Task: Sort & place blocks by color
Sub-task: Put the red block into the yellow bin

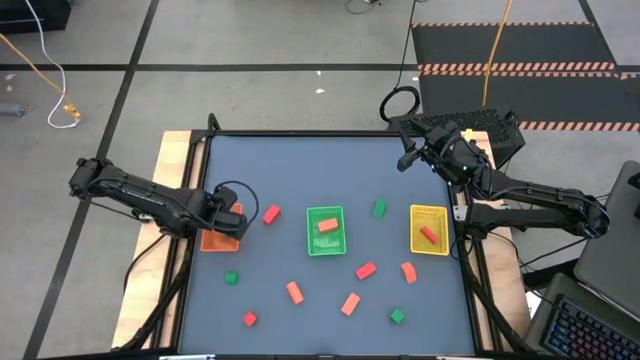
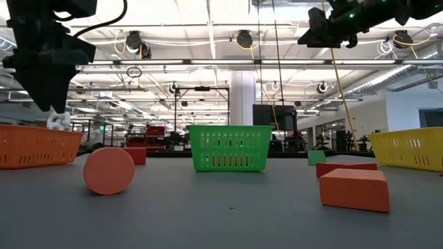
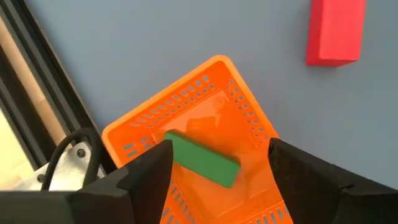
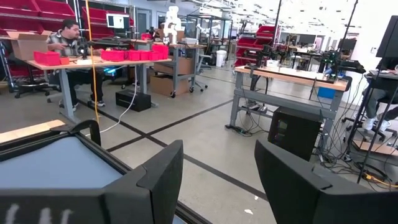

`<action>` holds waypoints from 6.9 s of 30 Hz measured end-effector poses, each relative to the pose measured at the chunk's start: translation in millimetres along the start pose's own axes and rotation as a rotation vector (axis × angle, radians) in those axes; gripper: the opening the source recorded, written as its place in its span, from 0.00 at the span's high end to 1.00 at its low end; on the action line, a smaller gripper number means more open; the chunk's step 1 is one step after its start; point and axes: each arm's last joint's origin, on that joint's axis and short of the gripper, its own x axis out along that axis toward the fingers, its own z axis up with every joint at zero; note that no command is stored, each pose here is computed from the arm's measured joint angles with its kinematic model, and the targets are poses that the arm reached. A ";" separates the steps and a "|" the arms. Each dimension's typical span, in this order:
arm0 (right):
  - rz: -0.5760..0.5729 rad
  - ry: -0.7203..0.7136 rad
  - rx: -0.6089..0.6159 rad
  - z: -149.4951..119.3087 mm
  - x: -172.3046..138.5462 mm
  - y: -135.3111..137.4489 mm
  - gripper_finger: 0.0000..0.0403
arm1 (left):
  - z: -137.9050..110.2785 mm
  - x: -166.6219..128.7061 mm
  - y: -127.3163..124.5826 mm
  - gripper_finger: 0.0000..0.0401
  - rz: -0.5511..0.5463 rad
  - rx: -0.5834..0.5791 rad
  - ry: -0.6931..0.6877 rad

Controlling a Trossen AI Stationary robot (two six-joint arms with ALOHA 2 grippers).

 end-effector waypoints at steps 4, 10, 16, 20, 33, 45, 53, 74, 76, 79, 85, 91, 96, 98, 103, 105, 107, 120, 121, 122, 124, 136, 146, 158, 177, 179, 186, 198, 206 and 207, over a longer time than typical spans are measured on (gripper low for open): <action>0.000 0.000 0.000 0.0 0.0 0.0 0.51 | 5.4 1.1 -3.5 0.34 -0.041 0.018 -0.019; -0.001 -0.007 0.004 0.7 0.0 -0.1 0.51 | 25.2 5.7 -16.3 0.34 -0.150 0.018 -0.113; -0.001 -0.005 0.003 0.4 0.3 0.2 0.51 | 44.1 19.9 -33.8 0.34 -0.192 0.076 -0.168; 0.000 0.006 -0.004 -1.5 2.3 1.7 0.51 | 51.6 28.3 -38.9 0.34 -0.183 0.105 -0.177; 0.002 0.059 -0.043 -13.0 15.9 10.7 0.51 | 66.5 33.4 -39.3 0.34 -0.199 0.135 -0.222; 0.001 0.054 -0.042 -16.6 24.0 16.0 0.51 | 65.7 44.9 -43.2 0.34 -0.149 0.144 -0.178; 0.001 0.054 -0.043 -16.6 24.0 16.0 0.51 | 65.0 64.6 -54.9 0.34 -0.126 0.166 -0.114; 0.001 0.051 -0.052 -16.3 24.1 16.0 0.51 | 61.2 95.6 -71.8 0.34 -0.142 0.207 0.012; 0.001 0.051 -0.055 -16.3 24.1 16.0 0.51 | 61.6 94.1 -71.6 0.34 -0.149 0.205 0.008; 0.001 0.051 -0.056 -16.3 24.1 16.0 0.51 | 61.5 94.2 -71.3 0.34 -0.144 0.209 0.008; 0.001 0.051 -0.056 -16.3 24.1 16.0 0.51 | 60.8 95.8 -71.3 0.46 -0.135 0.213 0.014; 0.001 0.048 -0.054 -16.0 24.1 16.0 0.51 | 61.1 95.7 -71.0 0.68 -0.140 0.237 0.017; 0.001 0.044 -0.051 -15.5 24.1 15.9 0.51 | 67.4 90.6 -68.2 0.68 -0.154 0.265 0.005; 0.002 0.027 -0.037 -13.8 24.4 16.1 0.51 | 75.8 78.7 -68.6 0.68 -0.190 0.274 -0.036; 0.263 -0.081 0.034 -8.9 32.2 29.0 0.51 | 104.1 33.0 -76.0 0.68 -0.316 0.350 -0.209; 0.389 -0.117 0.065 -10.3 37.5 37.0 0.51 | 116.1 8.4 -79.8 0.68 -0.377 0.387 -0.310; 0.471 -0.147 0.104 -12.5 43.3 43.7 0.51 | 125.7 -13.1 -82.1 0.68 -0.422 0.420 -0.400; 0.790 -0.331 0.159 -19.3 56.6 68.2 0.51 | 150.4 -67.2 -106.8 0.68 -0.591 0.523 -0.787; 0.792 -0.342 0.161 -19.8 57.1 69.4 0.51 | 151.7 -69.0 -107.1 0.68 -0.597 0.521 -0.809; 0.795 -0.348 0.163 -20.3 57.4 70.5 0.51 | 152.7 -70.6 -107.6 0.68 -0.602 0.524 -0.830; 0.803 -0.361 0.167 -21.5 57.7 73.8 0.51 | 154.5 -73.3 -108.7 0.68 -0.609 0.533 -0.869; 0.951 -0.363 0.197 -13.8 63.5 100.6 0.51 | 165.6 -64.3 -119.8 0.68 -0.613 0.566 -0.940; 0.963 -0.323 0.195 -21.2 75.3 110.9 0.51 | 167.1 -69.7 -121.2 0.68 -0.634 0.587 -1.003; 0.997 -0.372 0.095 -20.4 74.5 112.1 0.68 | 166.3 -69.8 -121.8 0.68 -0.640 0.633 -1.009; 0.750 -0.228 -0.070 -30.2 83.7 100.6 0.69 | 160.7 -80.6 -94.3 0.15 -0.338 0.542 -0.993; 0.705 -0.172 -0.083 -29.4 83.1 94.4 0.69 | 159.8 -79.3 -93.4 0.15 -0.330 0.540 -0.975; 0.608 -0.006 -0.101 -16.3 66.4 67.7 0.69 | 155.4 -71.1 -91.1 0.24 -0.302 0.533 -0.886; 0.407 0.193 -0.137 -9.6 36.2 39.2 0.69 | 149.7 -61.6 -85.7 0.36 -0.261 0.487 -0.771; 0.340 0.294 -0.138 -14.9 27.8 31.8 0.69 | 148.9 -60.3 -84.7 0.37 -0.258 0.441 -0.753; 0.337 0.309 -0.136 -16.1 27.0 31.3 0.69 | 148.9 -60.2 -84.5 0.37 -0.259 0.435 -0.750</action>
